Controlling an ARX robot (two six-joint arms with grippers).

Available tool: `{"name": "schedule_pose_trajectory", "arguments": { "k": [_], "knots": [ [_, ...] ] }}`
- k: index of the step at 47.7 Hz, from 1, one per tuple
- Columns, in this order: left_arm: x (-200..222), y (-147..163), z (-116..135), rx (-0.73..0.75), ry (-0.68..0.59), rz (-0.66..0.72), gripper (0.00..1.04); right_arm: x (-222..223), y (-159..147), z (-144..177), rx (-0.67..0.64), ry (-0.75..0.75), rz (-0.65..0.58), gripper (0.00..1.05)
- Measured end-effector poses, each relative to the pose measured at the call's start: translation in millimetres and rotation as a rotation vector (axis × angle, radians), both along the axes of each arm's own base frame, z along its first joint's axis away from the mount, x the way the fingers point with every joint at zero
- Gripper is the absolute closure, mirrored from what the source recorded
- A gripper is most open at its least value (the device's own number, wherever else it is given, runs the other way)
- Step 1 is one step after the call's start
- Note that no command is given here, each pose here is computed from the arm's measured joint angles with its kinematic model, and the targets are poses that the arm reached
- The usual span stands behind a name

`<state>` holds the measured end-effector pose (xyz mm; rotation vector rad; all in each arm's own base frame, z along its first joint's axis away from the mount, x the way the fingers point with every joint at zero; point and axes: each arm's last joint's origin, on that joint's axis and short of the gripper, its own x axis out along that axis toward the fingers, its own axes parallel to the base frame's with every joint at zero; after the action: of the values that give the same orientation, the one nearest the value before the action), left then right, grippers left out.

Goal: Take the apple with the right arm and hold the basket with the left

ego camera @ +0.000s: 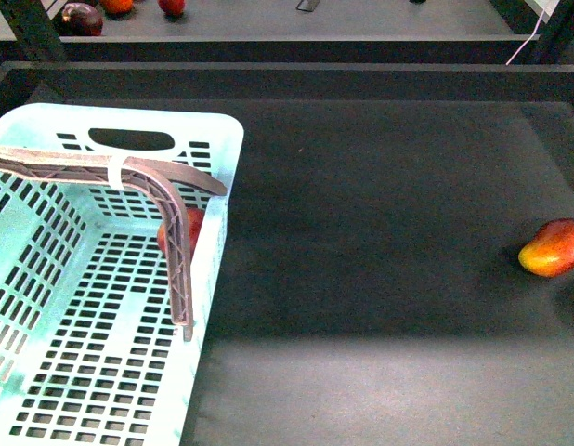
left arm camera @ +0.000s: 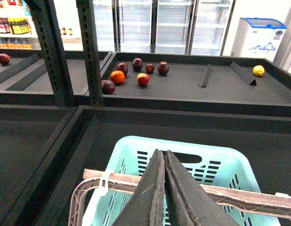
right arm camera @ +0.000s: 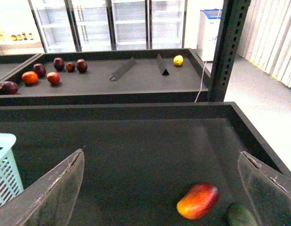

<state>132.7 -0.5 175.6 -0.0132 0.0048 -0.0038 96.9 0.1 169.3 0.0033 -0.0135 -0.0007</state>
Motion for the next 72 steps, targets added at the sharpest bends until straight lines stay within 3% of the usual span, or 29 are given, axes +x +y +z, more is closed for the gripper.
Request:
{"name": "schedule_pose_trajectory", "arguments": {
  "k": [72],
  "knots": [
    [-35.5,0.1,-7.2,0.003,-0.017,0.0,1.01,0.0,0.0,0.0,0.0,0.0,0.0,0.09]
  ]
}}
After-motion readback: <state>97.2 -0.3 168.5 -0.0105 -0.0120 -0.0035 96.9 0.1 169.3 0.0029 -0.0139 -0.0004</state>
